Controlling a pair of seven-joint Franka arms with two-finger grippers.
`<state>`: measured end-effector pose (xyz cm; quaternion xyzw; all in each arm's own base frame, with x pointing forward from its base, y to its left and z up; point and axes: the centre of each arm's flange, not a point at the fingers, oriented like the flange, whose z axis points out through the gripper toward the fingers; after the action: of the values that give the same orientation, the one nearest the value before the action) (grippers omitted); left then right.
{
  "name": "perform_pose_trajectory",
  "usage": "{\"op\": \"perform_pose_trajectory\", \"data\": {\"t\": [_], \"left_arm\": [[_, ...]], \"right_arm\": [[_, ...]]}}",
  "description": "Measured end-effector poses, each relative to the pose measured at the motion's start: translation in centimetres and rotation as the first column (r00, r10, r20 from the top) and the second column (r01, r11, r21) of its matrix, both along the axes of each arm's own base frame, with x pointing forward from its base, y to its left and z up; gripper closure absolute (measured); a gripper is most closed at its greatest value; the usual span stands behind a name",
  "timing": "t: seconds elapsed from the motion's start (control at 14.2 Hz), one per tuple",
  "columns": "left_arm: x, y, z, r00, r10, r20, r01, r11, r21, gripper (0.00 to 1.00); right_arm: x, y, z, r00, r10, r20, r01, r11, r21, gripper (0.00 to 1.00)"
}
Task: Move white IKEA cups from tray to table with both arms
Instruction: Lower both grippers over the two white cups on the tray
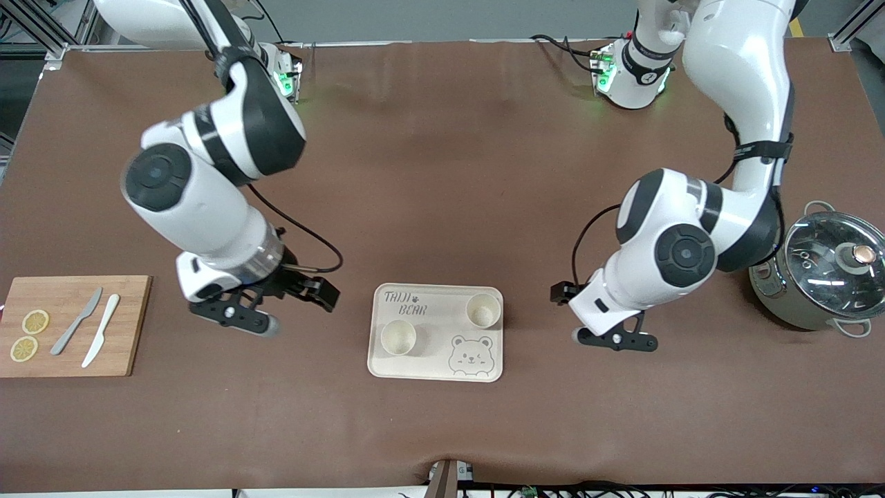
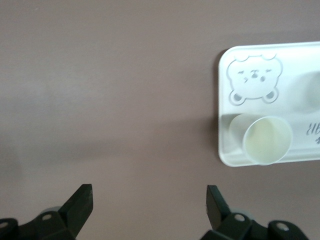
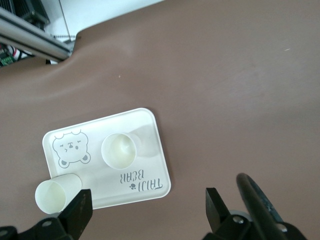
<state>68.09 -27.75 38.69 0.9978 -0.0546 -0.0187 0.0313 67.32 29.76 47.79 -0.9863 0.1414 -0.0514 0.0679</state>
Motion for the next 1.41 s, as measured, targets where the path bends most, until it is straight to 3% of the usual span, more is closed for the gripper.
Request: {"op": "perform_pose_trajectory", "data": {"t": [0.49,0.71,0.92,1.27,1.41], "left_arm": [[-0.7,-6.7,-6.6,0.997,0.06,0.045,-0.059,0.998,-0.032,0.0],[-0.8,-8.0,-9.4,0.996,0.07,0.049,-0.069,0.997,-0.032,0.0],[-0.9,-8.8,-10.6,0.993,0.103,0.065,-0.101,0.994,-0.044,0.0],[-2.4,-11.3,-13.9,0.992,0.114,0.049,-0.113,0.993,-0.019,0.0],[-2.3,-11.0,-14.4,0.992,0.117,0.046,-0.117,0.993,-0.011,0.19]], "right_arm": [[0.9,3.9,-7.9,0.998,0.044,0.039,-0.043,0.999,-0.029,0.0],[1.2,3.6,-10.4,0.998,0.047,0.035,-0.045,0.997,-0.055,0.0],[1.5,3.1,-12.6,0.996,0.053,0.07,-0.048,0.996,-0.074,0.0],[1.3,3.9,-18.5,0.995,0.068,0.072,-0.063,0.995,-0.078,0.0],[0.9,4.7,-19.9,0.995,0.08,0.063,-0.075,0.994,-0.083,0.0]]}}
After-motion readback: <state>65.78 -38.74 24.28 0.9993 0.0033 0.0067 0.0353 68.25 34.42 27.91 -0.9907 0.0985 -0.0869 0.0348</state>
